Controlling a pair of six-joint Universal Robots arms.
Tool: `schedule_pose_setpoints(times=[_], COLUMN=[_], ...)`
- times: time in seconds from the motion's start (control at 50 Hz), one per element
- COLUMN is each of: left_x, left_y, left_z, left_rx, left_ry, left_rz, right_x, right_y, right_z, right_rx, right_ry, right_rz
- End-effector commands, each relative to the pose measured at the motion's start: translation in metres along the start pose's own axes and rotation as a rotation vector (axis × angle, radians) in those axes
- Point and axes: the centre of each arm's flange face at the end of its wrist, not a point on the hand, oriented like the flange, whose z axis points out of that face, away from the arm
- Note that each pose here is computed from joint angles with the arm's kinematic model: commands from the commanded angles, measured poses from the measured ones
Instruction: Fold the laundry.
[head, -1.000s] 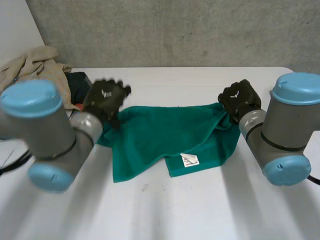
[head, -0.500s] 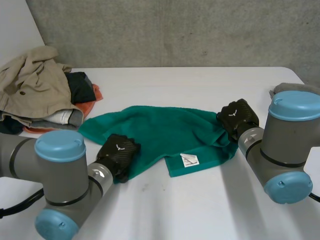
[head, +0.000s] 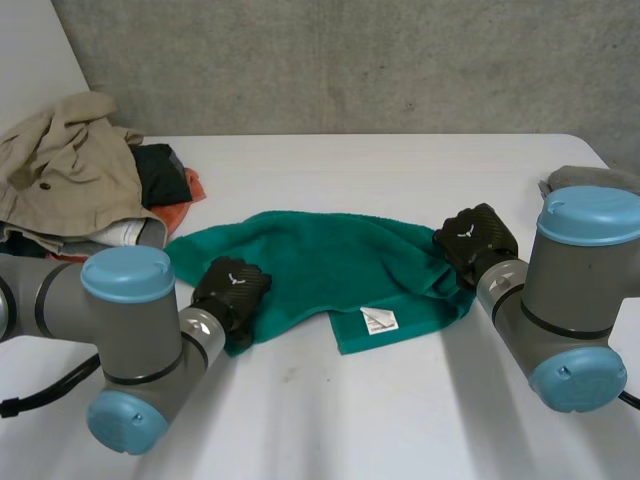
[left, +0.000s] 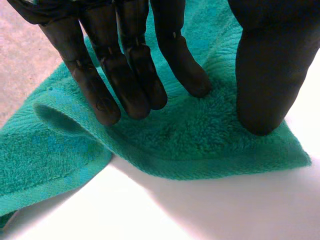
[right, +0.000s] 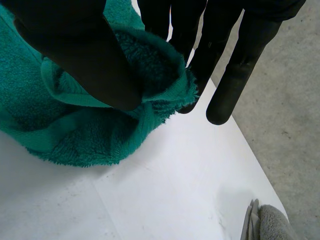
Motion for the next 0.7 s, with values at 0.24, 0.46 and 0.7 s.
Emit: schedule_pose_setpoints(times=[0.24,0.46,0.7], left_x=[-0.006,-0.003,-0.002], left_y=[-0.007,-0.003,-0.003], left_z=[-0.004,-0.009,-0.020], left_rx=[0.013,-0.013,-0.048], left_ry=[-0.013,0.002,0.025], left_rz=[-0.002,-0.002,-0.016], right_x=[0.006,0.005,0.004], right_y=[-0.007,-0.006,-0.005], right_z=[-0.009,-0.009,-0.009], right_rx=[0.015,0.013,0.010], right_ry=[0.008,0.006,0.003], right_rz=[0.001,0.000,0.000])
